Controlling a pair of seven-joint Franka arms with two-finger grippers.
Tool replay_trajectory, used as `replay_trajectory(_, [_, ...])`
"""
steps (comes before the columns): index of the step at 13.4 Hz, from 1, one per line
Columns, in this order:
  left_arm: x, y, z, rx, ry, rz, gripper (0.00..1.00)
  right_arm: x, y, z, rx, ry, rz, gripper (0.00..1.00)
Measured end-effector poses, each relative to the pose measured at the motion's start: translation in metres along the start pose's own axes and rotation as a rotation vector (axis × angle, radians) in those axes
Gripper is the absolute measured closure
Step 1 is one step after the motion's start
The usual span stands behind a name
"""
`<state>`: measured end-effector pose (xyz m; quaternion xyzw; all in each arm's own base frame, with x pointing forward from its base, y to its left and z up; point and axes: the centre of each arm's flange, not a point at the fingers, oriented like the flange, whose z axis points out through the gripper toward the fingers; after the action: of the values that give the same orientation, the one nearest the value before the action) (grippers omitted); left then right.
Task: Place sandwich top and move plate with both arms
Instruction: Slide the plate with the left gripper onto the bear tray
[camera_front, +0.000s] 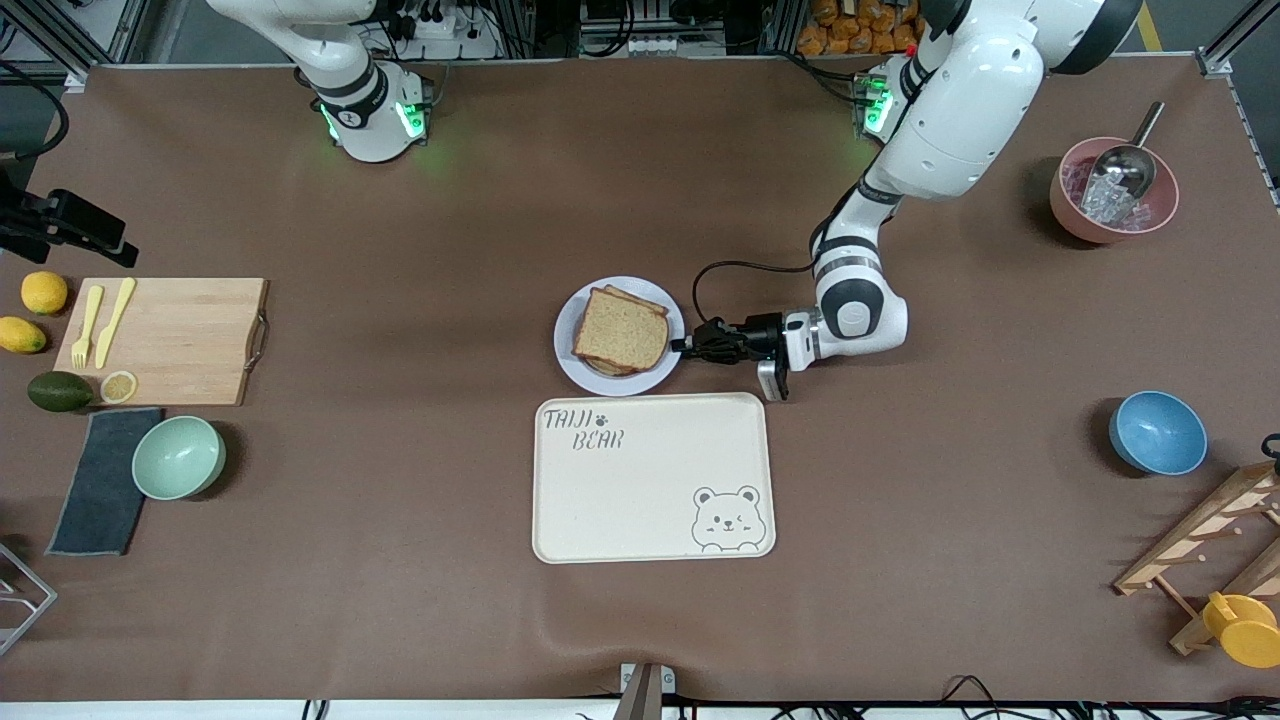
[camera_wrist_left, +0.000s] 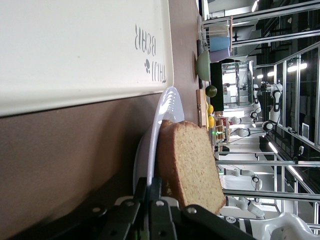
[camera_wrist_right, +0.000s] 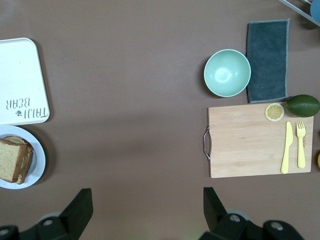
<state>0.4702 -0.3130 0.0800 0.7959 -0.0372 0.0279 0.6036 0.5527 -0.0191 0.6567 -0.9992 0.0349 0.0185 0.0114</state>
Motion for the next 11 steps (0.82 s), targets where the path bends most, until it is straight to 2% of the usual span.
replay_trajectory(11, [0.015,0.019,0.021,-0.082,0.072,-0.01,0.96,0.0,0.0,0.001,0.0,-0.001,0.0,0.03])
